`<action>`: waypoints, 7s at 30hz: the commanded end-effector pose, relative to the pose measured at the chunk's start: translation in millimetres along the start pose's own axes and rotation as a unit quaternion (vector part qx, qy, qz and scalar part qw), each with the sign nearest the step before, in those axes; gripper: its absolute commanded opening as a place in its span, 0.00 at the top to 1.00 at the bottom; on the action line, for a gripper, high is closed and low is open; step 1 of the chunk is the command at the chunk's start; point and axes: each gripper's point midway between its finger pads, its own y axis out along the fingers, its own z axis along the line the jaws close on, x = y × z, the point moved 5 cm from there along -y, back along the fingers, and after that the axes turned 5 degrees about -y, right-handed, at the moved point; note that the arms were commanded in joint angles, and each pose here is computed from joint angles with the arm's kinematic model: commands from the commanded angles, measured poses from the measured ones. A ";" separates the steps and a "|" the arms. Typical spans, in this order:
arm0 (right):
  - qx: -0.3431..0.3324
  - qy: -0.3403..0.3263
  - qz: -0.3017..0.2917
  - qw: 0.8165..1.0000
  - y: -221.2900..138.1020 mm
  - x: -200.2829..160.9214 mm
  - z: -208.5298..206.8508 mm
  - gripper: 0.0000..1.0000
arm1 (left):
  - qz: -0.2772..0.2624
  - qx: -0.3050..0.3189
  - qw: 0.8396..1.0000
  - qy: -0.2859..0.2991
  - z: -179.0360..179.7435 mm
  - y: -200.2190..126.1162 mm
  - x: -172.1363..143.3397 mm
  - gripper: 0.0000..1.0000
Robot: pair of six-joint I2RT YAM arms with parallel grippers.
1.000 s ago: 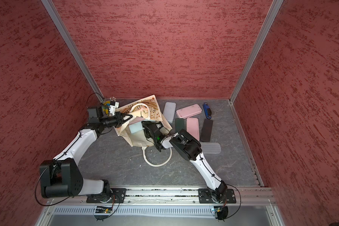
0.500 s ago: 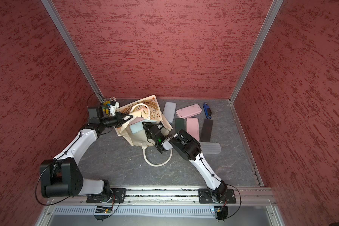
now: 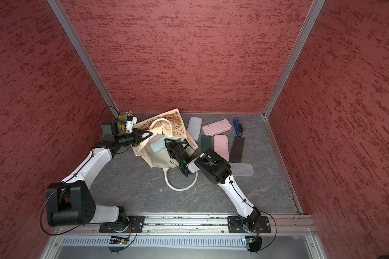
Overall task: Take out the pencil case from the canvas bag
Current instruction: Pick up the pencil case from the canvas bag, then place the pencil case at the center of the board.
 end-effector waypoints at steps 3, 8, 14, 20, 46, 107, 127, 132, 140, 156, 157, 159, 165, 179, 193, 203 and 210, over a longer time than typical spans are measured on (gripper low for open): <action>0.069 -0.002 -0.028 0.997 -6.2 15.9 48.8 0.38 | 0.011 -0.002 1.000 -0.014 2.5 1.4 -4.5 0.97; 0.074 0.000 -0.024 0.997 -4.5 14.6 50.8 0.38 | 0.012 -0.002 1.000 -0.015 3.0 2.0 -4.8 0.97; 0.069 -0.011 -0.025 0.997 -4.3 14.5 54.6 0.39 | 0.012 -0.002 1.000 -0.014 2.7 2.1 -4.8 0.97; 0.078 -0.014 -0.022 0.997 -3.3 13.5 59.5 0.41 | 0.012 -0.001 1.000 -0.015 3.5 2.3 -4.8 0.97; 0.093 -0.015 0.012 0.995 4.6 -3.2 57.2 0.48 | 0.013 -0.002 1.000 -0.015 2.8 2.6 -5.5 0.97; 0.067 0.008 0.051 0.996 6.6 -5.3 44.2 0.69 | 0.016 -0.001 1.000 -0.014 2.9 4.2 -6.1 0.97; 0.094 0.011 0.101 0.990 -63.4 -5.6 74.7 0.81 | 0.007 0.001 1.000 -0.012 2.3 -0.2 -4.0 0.97; 0.102 0.001 0.114 0.988 -78.0 -6.2 82.7 0.82 | 0.006 0.001 1.000 -0.011 2.4 -0.1 -3.6 0.97; 0.099 -0.018 0.144 0.985 -101.2 -9.7 87.0 0.84 | 0.005 0.000 1.000 -0.009 1.4 -0.8 -3.7 0.97; 0.124 -0.052 0.250 0.959 -138.8 -31.1 83.9 0.86 | 0.003 -0.001 1.000 -0.005 -1.5 -2.6 -4.0 0.97; 0.128 -0.058 0.256 0.956 -141.4 -32.5 85.9 0.86 | 0.002 -0.001 1.000 -0.005 -1.5 -2.7 -3.9 0.97; 0.129 -0.068 0.263 0.954 -147.3 -32.7 88.9 0.86 | 0.001 -0.001 1.000 -0.003 -2.2 -3.1 -3.8 0.97; 0.128 -0.132 0.263 0.947 -163.4 -31.0 103.6 0.86 | 0.002 -0.001 1.000 -0.003 -2.1 -3.0 -4.1 0.97; 0.096 -0.321 0.208 0.919 -187.6 -5.3 153.0 0.87 | -0.003 -0.002 1.000 0.001 -3.7 -5.3 -2.3 0.98; 0.084 -0.375 0.148 0.911 -217.1 35.8 186.1 0.93 | -0.008 0.001 1.000 0.000 -1.2 -7.1 -0.4 0.98; 0.012 -0.412 0.090 0.907 -244.1 75.9 185.5 0.99 | -0.010 0.000 1.000 0.003 -2.3 -8.6 0.1 0.98; -0.082 -0.425 0.080 0.898 -247.4 111.8 160.0 1.00 | -0.015 0.003 1.000 0.015 -5.7 -13.4 1.3 0.97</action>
